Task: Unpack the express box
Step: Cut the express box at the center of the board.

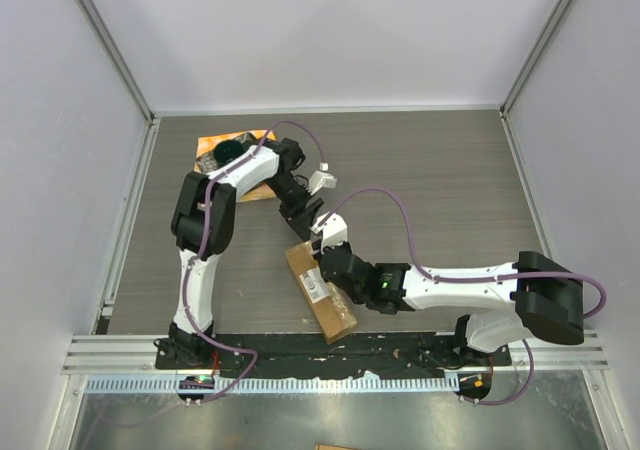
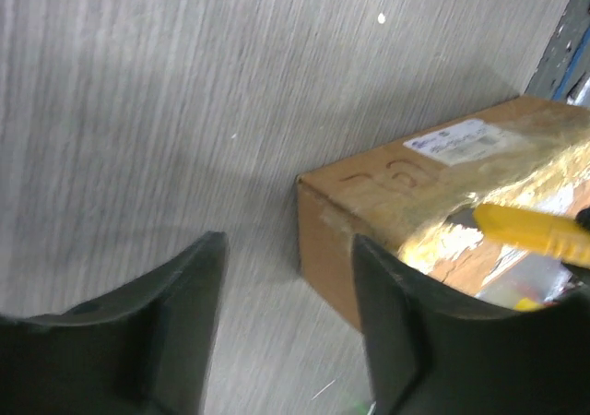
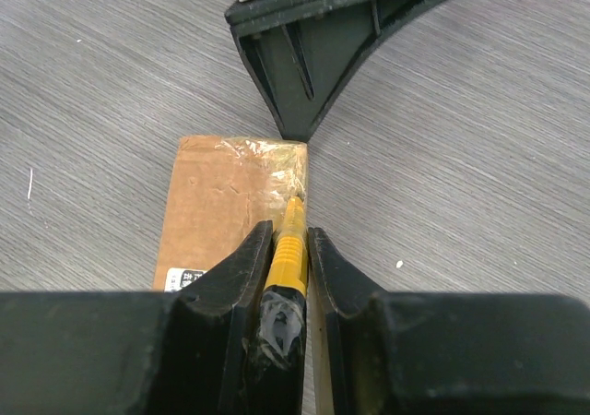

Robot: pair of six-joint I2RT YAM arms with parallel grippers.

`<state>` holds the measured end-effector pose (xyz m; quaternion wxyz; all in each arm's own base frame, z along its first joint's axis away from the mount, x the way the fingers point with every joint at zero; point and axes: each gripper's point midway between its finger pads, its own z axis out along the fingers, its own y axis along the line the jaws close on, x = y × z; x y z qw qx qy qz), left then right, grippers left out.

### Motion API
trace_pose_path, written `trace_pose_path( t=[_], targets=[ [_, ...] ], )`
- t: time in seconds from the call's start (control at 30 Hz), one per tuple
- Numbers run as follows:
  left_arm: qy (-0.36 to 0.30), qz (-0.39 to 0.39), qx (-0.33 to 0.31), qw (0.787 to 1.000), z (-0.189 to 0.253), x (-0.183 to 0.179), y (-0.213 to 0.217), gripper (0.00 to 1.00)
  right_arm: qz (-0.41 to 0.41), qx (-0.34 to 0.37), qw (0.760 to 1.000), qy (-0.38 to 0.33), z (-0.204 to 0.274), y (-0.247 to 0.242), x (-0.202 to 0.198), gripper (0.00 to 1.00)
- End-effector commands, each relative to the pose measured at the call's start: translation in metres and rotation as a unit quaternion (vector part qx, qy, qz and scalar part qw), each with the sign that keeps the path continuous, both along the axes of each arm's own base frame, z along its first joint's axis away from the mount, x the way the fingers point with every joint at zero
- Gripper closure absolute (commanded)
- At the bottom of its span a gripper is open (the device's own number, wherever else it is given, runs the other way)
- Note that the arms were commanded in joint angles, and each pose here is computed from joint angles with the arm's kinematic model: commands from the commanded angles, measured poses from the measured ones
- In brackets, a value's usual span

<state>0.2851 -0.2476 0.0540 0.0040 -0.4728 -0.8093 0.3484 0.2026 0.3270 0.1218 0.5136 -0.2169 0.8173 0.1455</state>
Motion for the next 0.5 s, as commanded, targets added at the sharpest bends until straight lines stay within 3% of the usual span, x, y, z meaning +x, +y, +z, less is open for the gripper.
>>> trace_pose_path(
  t=[0.0, 0.03, 0.23, 0.47],
  targets=[
    [-0.009, 0.041, -0.014, 0.999, 0.035, 0.016, 0.015, 0.3, 0.039, -0.16, 0.983, 0.087, -0.08, -0.049, -0.031, 0.99],
    [-0.007, 0.046, -0.016, 0.999, 0.04, 0.017, 0.018, 0.01, 0.039, -0.161, 0.982, 0.087, -0.081, -0.048, -0.031, 0.99],
    [0.013, 0.046, -0.055, 0.997, 0.055, -0.003, 0.019, 0.0, 0.04, -0.161, 0.982, 0.088, -0.082, -0.046, -0.031, 0.99],
    [0.02, 0.016, -0.036, 0.999, 0.027, -0.033, 0.01, 0.0, 0.039, -0.161, 0.982, 0.086, -0.081, -0.045, -0.03, 0.99]
  ],
)
